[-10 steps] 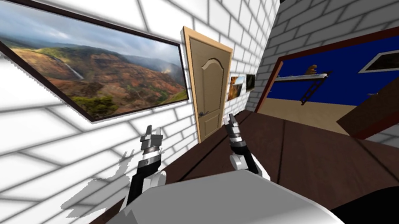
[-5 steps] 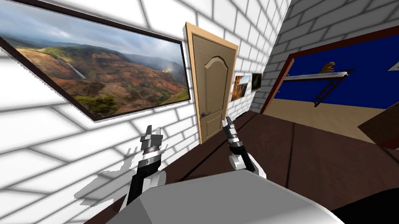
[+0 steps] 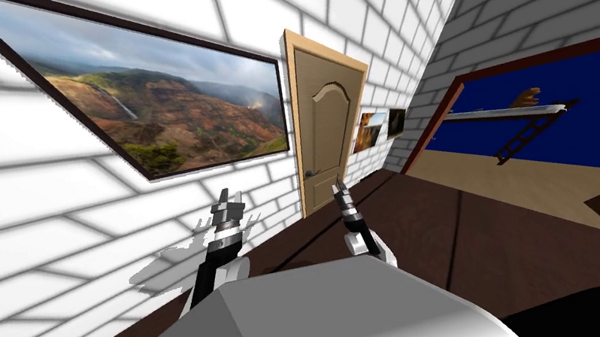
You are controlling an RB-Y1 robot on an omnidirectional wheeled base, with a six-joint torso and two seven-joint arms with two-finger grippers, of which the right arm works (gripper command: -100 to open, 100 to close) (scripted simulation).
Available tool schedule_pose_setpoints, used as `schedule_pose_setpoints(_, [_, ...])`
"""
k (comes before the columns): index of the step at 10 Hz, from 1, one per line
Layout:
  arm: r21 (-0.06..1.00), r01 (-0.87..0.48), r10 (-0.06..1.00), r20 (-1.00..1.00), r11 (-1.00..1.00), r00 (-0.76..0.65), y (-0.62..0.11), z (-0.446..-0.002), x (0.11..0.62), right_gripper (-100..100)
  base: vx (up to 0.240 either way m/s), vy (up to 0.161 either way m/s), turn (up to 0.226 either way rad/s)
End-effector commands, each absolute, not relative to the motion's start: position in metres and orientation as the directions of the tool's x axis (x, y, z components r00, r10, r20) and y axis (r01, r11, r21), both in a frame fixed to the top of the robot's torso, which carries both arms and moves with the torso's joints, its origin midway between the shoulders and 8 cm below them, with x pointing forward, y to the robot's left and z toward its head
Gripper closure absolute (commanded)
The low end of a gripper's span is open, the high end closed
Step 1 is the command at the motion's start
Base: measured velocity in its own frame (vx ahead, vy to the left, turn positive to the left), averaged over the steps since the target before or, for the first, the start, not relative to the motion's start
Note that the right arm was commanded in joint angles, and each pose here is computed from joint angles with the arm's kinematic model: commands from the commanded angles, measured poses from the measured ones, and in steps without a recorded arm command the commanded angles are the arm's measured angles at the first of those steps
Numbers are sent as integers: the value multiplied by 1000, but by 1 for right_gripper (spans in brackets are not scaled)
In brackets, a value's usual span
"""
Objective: Pull the door open
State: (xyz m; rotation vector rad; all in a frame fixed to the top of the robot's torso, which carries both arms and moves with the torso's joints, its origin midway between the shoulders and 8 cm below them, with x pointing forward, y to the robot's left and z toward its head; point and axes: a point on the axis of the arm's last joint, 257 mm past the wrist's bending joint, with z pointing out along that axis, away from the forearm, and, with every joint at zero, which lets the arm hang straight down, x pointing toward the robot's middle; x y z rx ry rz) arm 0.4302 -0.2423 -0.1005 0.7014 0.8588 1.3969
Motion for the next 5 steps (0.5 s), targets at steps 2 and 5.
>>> schedule_pose_setpoints(2, [864,-500,995,-97,65,-38,-245,-123,438,-100,55,-36,68])
schedule_pose_setpoints(5, [887,-457,994,-97,62,-54,-249,-148,447,-100,61,-34,102])
